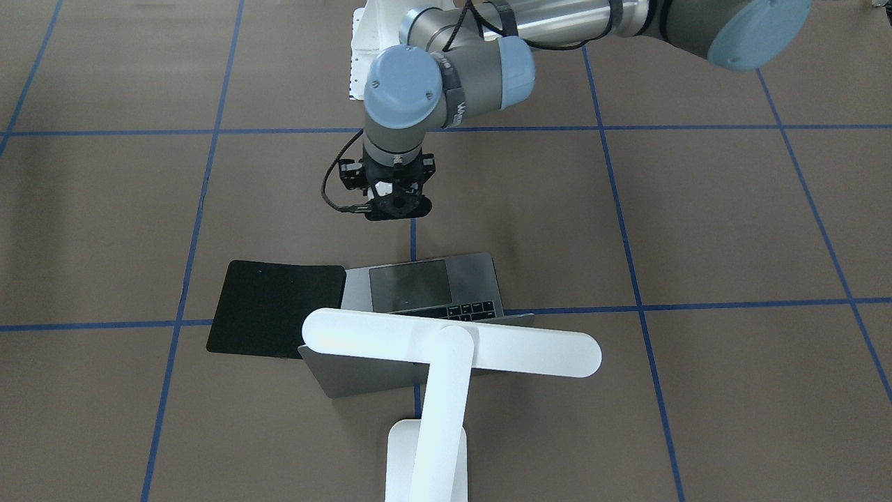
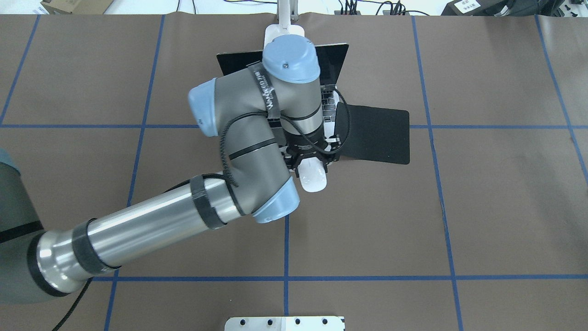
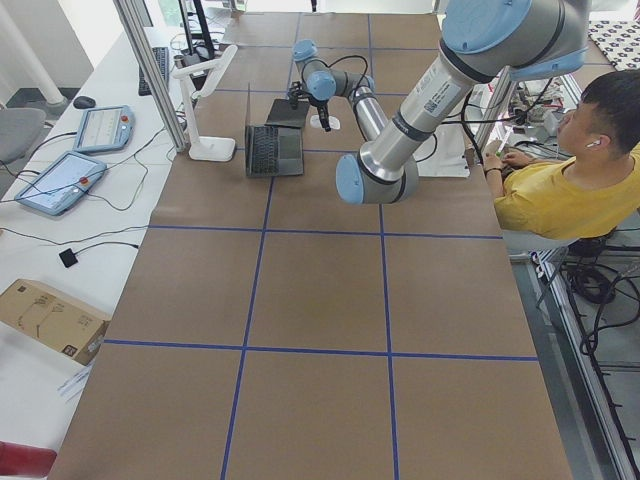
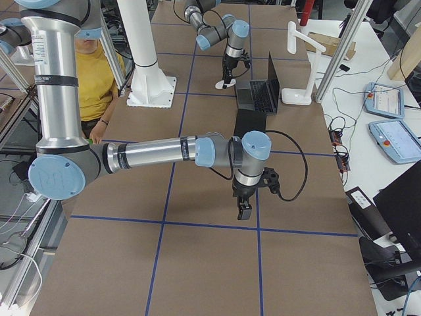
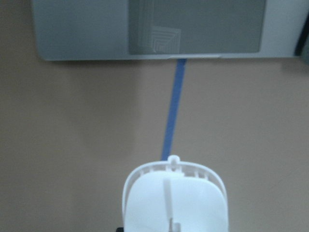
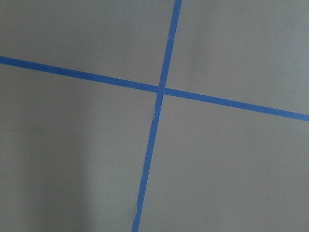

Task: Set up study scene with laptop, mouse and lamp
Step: 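Carry the white mouse with the left gripper toward the mouse pad, then lower the white mouse onto the mouse pad with the left gripper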

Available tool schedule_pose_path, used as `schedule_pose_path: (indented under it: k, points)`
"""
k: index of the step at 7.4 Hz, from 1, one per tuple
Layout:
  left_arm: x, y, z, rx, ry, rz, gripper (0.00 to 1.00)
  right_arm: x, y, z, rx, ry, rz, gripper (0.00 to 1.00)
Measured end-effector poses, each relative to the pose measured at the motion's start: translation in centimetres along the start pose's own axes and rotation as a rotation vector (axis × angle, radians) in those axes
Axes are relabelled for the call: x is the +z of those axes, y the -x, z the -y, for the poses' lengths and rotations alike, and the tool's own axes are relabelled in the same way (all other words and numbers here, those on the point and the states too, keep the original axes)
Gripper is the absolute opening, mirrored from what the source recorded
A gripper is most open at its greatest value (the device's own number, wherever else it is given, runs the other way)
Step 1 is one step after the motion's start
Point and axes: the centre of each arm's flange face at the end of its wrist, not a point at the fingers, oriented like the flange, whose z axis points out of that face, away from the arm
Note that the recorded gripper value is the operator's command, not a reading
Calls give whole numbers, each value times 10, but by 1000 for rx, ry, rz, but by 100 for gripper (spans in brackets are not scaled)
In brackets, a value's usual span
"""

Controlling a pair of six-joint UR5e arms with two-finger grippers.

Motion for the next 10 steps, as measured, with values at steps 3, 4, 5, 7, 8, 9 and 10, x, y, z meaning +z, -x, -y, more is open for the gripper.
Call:
schedule_pose_path:
  k: [3, 4, 5, 7, 8, 9, 10]
  points:
    - [14, -78, 23, -17, -141, -40, 51, 6, -4, 0, 9, 13, 1, 100]
    - [17, -99, 22, -28, -195, -52, 52, 8, -5, 1, 11, 16, 2, 100]
    - [23, -119, 21, -38, -247, -64, 52, 10, -7, 3, 14, 20, 3, 100]
    - [36, -138, 19, -52, -328, -79, 54, 13, -10, 11, 20, 28, 4, 100]
    - [43, -141, 20, -60, -363, -80, 57, 14, -11, 14, 21, 29, 4, 100]
    - [53, -141, 19, -64, -395, -78, 62, 14, -11, 15, 21, 30, 4, 100]
    - [62, -142, 15, -65, -420, -75, 70, 14, -11, 15, 22, 31, 5, 100]
